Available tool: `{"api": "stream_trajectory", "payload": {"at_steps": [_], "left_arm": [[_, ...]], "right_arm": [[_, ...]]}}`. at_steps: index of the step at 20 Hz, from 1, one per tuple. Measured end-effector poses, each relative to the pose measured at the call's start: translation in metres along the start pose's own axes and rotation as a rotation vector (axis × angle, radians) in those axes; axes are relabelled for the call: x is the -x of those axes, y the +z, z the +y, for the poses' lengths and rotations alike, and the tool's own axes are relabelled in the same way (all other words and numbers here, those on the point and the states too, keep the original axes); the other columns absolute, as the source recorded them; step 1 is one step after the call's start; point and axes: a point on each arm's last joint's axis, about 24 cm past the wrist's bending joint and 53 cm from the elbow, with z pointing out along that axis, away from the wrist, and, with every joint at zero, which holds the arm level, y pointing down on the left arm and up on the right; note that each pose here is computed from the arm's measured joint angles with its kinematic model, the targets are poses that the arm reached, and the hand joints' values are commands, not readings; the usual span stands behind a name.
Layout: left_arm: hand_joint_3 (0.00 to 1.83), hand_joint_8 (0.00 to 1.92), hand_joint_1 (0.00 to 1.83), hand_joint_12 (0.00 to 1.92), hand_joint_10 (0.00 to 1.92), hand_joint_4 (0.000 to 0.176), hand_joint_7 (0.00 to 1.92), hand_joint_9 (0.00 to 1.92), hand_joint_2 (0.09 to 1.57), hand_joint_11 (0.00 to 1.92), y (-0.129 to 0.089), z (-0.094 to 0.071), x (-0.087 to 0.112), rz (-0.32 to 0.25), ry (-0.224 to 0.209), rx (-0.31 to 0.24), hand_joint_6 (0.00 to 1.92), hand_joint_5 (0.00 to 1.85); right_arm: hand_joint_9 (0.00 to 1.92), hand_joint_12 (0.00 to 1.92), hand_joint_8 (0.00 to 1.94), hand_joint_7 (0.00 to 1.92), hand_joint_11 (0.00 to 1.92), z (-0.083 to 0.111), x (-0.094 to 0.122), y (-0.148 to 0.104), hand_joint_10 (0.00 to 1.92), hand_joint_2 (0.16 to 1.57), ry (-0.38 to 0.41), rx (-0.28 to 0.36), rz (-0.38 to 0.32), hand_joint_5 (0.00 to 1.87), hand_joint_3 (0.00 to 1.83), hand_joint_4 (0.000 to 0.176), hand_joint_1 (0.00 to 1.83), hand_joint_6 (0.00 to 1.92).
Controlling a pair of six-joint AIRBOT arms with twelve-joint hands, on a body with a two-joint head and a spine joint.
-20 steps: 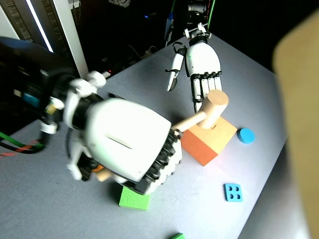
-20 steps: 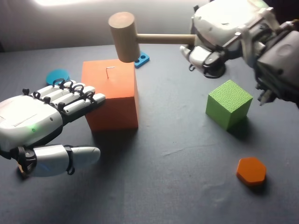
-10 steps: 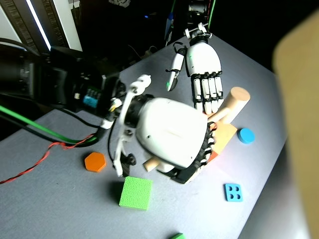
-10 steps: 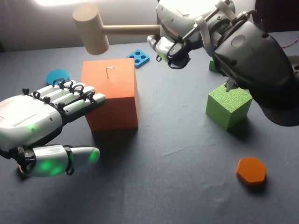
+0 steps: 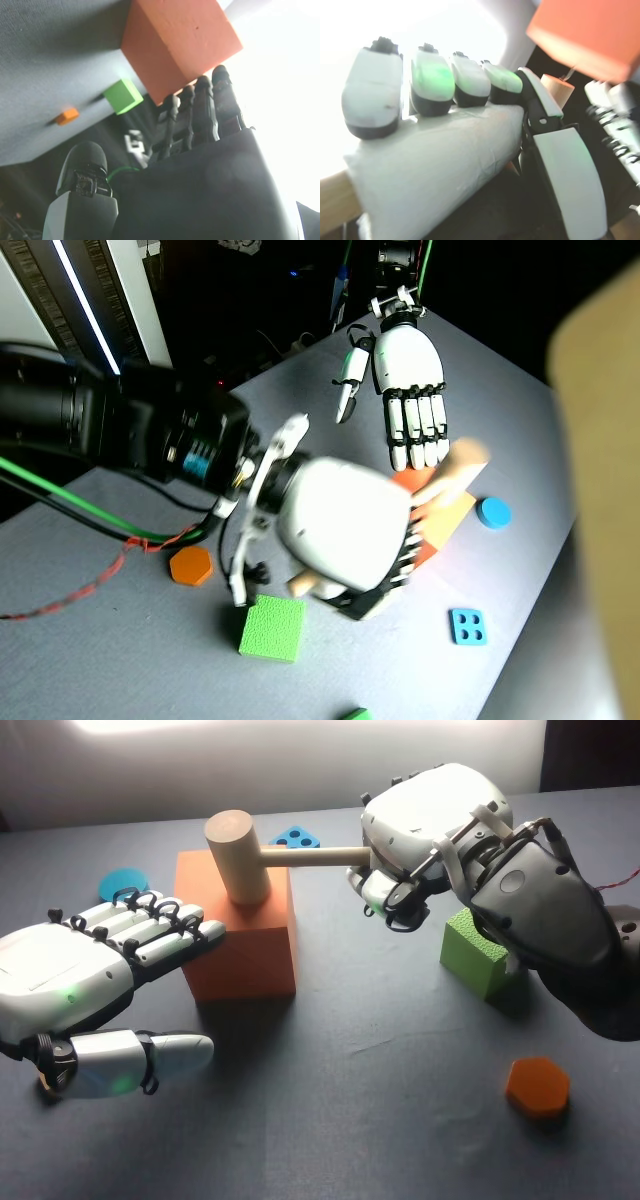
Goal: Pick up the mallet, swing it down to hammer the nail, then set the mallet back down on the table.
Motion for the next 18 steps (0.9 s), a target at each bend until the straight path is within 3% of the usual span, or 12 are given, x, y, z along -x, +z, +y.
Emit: {"api": "stream_trajectory", "payload": {"at_steps": [5,11,15,18], "left_arm": [[0.00,0.00,0.00,0.00,0.00,0.000,0.04,0.02,1.26,0.00,0.000,0.001,-0.001,0.002,0.001,0.001,0.01,0.04],[0.00,0.00,0.00,0.00,0.00,0.000,0.03,0.00,1.25,0.00,0.000,0.001,-0.001,0.002,0.000,0.001,0.00,0.03],[0.00,0.00,0.00,0.00,0.00,0.000,0.03,0.01,1.26,0.00,0.000,0.001,-0.001,0.002,0.000,0.001,0.00,0.03],[0.00,0.01,0.00,0.00,0.00,0.000,0.03,0.01,1.26,0.00,0.001,-0.001,0.001,0.000,-0.002,0.000,0.01,0.03]], "right_arm": [[1.56,1.92,1.94,1.43,1.65,0.004,0.007,-0.004,1.92,1.55,-0.021,0.011,-0.011,1.13,0.00,0.000,0.52,1.92],[1.56,1.92,1.94,1.44,1.67,0.001,0.043,-0.046,1.92,1.55,-0.042,0.054,-0.049,1.12,0.00,0.000,0.55,1.92],[1.55,1.92,1.94,1.42,1.65,0.007,0.050,-0.073,1.92,1.54,-0.110,0.130,-0.067,1.13,0.00,0.000,0.55,1.92],[1.57,1.92,1.94,1.44,1.68,0.001,0.056,-0.082,1.92,1.54,-0.125,0.139,-0.071,1.13,0.00,0.000,0.60,1.92]]}}
